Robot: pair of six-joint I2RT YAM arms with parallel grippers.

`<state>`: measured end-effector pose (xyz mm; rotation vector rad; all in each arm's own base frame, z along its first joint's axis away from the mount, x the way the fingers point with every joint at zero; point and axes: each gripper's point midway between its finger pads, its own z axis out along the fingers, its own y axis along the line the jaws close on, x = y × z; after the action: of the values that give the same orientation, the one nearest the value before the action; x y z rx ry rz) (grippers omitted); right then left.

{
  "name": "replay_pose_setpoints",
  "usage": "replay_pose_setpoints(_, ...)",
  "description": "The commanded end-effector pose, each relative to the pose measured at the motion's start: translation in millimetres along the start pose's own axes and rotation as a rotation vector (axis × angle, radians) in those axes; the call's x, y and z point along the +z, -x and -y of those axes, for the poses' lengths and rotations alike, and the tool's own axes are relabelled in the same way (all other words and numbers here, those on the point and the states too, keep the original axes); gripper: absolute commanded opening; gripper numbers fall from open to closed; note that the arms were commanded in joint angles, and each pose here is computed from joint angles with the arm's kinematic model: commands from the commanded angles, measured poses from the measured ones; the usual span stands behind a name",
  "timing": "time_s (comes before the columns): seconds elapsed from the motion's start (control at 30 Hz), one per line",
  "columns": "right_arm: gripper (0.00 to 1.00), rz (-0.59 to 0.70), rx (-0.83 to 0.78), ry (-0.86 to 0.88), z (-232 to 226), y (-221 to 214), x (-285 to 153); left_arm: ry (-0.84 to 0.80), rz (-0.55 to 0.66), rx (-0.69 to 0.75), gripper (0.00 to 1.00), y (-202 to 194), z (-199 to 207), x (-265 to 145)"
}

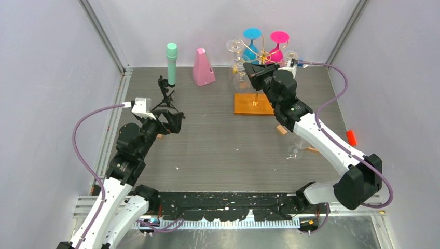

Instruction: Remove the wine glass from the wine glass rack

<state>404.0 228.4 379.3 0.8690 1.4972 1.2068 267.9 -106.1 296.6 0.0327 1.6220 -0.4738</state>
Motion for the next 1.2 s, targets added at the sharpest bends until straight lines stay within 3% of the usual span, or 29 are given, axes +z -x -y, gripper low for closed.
replay_pose_setpoints(0.0, 0.00, 0.063, 0.043, 0.140, -46, 16, 2, -0.001, 0.036, 0.013, 1.00, 10, 1, -1)
replay_pose_setpoints(0.7, 0.00, 0.261, 0.021, 0.096, -33, 46, -7, 0.000, 0.028, 0.010, 1.00, 8, 1, 1)
replay_pose_setpoints(1.17, 0.00, 0.274, 0.087, 0.066, -32, 58, -37, -0.020, 0.020, 0.000, 1.00, 6, 4, 3)
